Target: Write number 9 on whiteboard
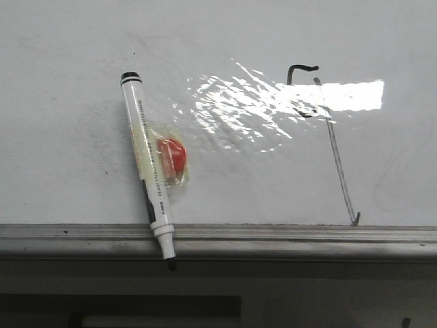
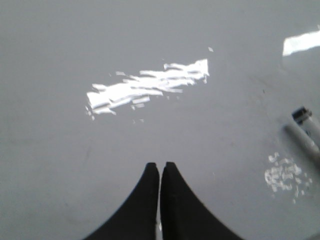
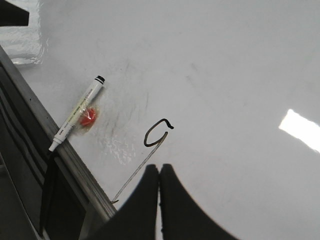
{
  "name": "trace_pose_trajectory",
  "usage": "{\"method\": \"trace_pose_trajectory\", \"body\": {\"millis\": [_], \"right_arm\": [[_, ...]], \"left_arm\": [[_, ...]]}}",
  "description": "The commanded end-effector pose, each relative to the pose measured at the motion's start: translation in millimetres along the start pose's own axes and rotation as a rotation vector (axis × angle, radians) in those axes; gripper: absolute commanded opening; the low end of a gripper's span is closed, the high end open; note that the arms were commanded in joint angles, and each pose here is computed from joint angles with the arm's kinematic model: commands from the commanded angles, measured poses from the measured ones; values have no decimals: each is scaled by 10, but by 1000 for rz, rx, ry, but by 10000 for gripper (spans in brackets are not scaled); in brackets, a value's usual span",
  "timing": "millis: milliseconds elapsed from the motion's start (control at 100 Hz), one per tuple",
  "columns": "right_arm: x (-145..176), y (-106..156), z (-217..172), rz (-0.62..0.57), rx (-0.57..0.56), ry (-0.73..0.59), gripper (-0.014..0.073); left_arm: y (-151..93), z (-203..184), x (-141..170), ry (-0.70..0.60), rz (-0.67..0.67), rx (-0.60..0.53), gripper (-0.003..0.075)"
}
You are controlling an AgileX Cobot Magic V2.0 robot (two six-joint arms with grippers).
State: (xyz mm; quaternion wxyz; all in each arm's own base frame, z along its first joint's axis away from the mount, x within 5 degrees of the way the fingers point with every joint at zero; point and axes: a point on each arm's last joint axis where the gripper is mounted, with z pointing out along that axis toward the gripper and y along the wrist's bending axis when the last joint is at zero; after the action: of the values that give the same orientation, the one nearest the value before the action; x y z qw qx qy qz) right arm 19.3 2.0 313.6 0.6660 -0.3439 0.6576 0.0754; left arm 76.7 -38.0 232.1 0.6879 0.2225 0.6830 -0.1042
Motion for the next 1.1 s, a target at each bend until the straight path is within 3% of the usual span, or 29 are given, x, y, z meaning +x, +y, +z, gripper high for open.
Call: {"method": "trace_pose_trajectory", "body": {"millis": [0,30,140,290,480,570,1090], "right_arm": [[-123,-45,-15,-13,32,-78,-41],[-123,-45,-15,-13,32,-78,-41],[-123,-45,-15,-13,32,-78,-41],[-123,-45,-15,-13,32,-78,-41],[-123,-45,-15,-13,32,-78,-41],[-123,-45,-15,-13,32,-78,-41],[-123,-45,-15,-13,32,-78,-41]], "left_arm": [[8,1,32,43,32,-11,-20],[11,-11,63,70,-43,-20,-20],[33,-85,193,114,-110,-76,-20],[53,-191,375,76,-204,-174,-20],[43,-318,457,102,-223,-222,-20],[30,-321,529,185,-243,-221,-20],[27,-321,533,183,-256,-219,-20]]}}
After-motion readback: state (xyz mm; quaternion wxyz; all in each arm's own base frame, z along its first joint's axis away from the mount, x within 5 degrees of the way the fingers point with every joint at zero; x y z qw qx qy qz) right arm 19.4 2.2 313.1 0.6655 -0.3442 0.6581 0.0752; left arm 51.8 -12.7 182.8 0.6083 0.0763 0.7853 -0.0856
